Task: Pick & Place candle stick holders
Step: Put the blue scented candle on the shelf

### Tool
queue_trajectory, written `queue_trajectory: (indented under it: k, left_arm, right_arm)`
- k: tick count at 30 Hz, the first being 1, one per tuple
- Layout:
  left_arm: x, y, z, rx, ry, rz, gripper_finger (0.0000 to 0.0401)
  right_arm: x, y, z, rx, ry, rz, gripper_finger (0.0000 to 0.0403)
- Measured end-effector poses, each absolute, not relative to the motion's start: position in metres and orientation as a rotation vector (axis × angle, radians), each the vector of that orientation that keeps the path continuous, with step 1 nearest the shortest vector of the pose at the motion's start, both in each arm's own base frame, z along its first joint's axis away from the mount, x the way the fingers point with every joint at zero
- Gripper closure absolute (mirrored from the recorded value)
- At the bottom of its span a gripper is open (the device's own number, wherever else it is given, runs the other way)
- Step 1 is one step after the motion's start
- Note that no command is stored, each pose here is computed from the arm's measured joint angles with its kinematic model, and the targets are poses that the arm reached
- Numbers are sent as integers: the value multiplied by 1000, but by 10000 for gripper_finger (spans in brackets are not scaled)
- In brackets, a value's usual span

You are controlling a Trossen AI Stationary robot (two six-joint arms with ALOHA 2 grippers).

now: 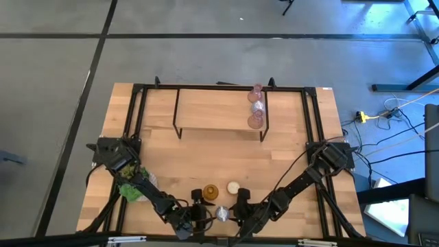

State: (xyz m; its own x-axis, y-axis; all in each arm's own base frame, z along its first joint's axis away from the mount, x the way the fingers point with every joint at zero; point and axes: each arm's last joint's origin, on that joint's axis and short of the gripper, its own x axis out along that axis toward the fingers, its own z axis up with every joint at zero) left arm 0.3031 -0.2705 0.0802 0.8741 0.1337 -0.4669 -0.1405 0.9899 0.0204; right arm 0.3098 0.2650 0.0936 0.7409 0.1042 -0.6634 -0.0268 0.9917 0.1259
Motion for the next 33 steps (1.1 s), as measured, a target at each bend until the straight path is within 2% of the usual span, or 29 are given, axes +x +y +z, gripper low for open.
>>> queue_trajectory:
  k: [4,19,27,33]
  left_arm:
    - [306,-273,69,-57,444,155,159]
    - [309,-275,69,-22,419,117,159]
    - [304,-276,66,-60,452,139,158]
    - [294,-284,64,-74,442,153,139]
  right_arm:
    - [311,264,94,111,725,72,219]
    - [332,256,105,145,605,158,219]
    - [331,252,101,137,665,148,220]
    - [325,251,95,146,732,104,220]
